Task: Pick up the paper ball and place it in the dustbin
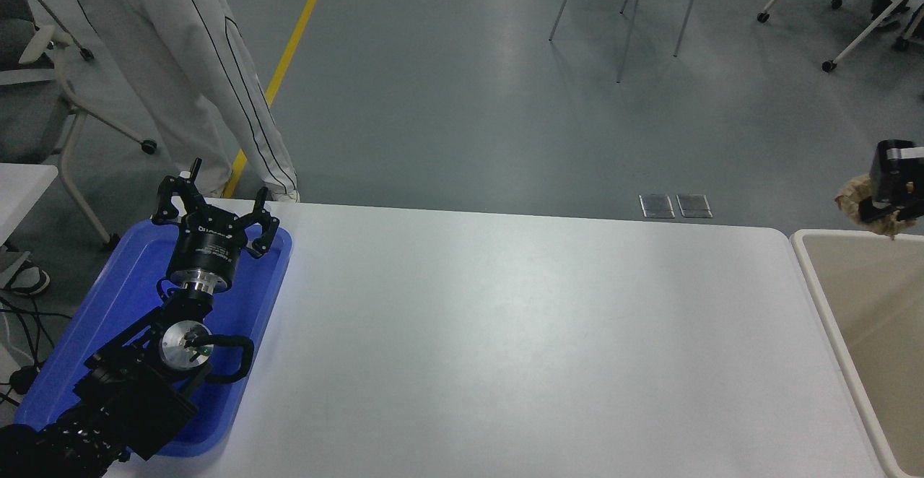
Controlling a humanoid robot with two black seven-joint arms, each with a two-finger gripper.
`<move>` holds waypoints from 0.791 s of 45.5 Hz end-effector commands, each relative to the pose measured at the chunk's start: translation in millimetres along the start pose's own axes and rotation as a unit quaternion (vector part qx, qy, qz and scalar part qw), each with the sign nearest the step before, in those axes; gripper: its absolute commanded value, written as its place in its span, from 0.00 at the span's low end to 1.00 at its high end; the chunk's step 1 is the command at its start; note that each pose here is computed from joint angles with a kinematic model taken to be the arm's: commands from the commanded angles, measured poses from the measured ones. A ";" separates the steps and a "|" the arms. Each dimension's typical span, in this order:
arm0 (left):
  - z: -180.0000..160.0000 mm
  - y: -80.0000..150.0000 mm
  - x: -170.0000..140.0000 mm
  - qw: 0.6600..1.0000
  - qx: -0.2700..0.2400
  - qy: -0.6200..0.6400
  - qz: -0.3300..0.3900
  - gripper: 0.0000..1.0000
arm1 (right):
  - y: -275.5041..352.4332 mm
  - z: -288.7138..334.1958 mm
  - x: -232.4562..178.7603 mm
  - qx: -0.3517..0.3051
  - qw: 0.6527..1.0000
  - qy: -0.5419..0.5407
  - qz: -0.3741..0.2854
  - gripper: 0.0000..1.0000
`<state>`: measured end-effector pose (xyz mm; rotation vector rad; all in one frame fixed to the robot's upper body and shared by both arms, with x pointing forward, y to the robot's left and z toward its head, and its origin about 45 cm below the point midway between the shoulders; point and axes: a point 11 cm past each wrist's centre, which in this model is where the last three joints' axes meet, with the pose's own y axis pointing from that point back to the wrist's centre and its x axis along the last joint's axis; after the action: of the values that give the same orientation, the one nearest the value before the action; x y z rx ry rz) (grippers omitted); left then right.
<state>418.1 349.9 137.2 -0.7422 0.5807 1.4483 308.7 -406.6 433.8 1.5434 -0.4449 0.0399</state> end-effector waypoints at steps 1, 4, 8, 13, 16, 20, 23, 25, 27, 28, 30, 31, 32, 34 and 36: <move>-0.1 0.0 0.0 1.000 0.000 0.000 0.000 1.00 | -6.0 59.6 -15.7 -0.028 0.997 -0.076 -0.012 0.00; -0.1 0.0 0.0 1.000 0.000 0.000 0.000 1.00 | -10.0 81.1 -22.5 -0.037 0.994 -0.102 -0.015 0.00; 0.2 -0.1 0.0 1.000 0.000 0.000 0.000 1.00 | -15.8 104.2 -30.7 -0.047 0.990 -0.132 -0.010 0.00; 0.2 0.0 0.0 1.000 0.000 0.000 0.000 1.00 | -28.7 133.3 -33.7 -0.077 0.984 -0.158 0.030 0.00; -0.1 0.0 0.0 1.000 0.000 0.000 0.000 1.00 | -46.9 145.3 -39.2 -0.092 0.981 -0.167 0.045 0.00; -0.1 0.0 0.0 1.000 0.000 0.000 0.000 1.00 | -66.7 156.8 -38.8 -0.116 0.977 -0.164 0.074 0.00; -0.1 0.0 0.0 1.000 0.000 0.000 0.000 1.00 | -84.4 164.8 -40.7 -0.129 0.974 -0.163 0.091 0.00; -0.1 0.0 0.0 1.000 0.000 0.000 0.000 1.00 | -96.5 170.9 -42.2 -0.137 0.972 -0.163 0.099 0.00; -0.1 0.0 0.0 1.000 0.000 0.000 0.000 1.00 | -107.7 176.6 -41.0 -0.146 0.970 -0.161 0.109 0.00; -0.1 0.0 0.0 1.000 0.000 0.000 0.000 1.00 | -113.6 178.4 -40.6 -0.148 0.969 -0.164 0.113 0.00; -0.1 0.0 0.0 1.000 0.000 0.000 0.000 1.00 | -125.1 184.6 -39.2 -0.156 0.967 -0.164 0.121 0.00; -0.3 0.6 0.6 1.000 0.001 0.000 0.001 1.00 | -130.1 188.6 -38.3 -0.160 0.965 -0.165 0.125 0.00; -0.3 0.6 0.6 1.000 0.001 0.000 0.001 1.00 | -135.8 191.1 -37.8 -0.161 0.965 -0.166 0.128 0.00; -0.3 0.6 0.6 1.000 0.001 0.000 0.001 1.00 | -147.8 195.2 -38.0 -0.163 0.963 -0.168 0.130 0.00; 0.0 0.5 0.6 1.000 0.000 0.000 0.001 1.00 | -160.6 199.7 -42.0 -0.165 0.963 -0.172 0.128 0.00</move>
<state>418.0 349.9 137.1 -0.7418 0.5808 1.4485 270.4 -563.3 319.4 1.2440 -0.8214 -0.1098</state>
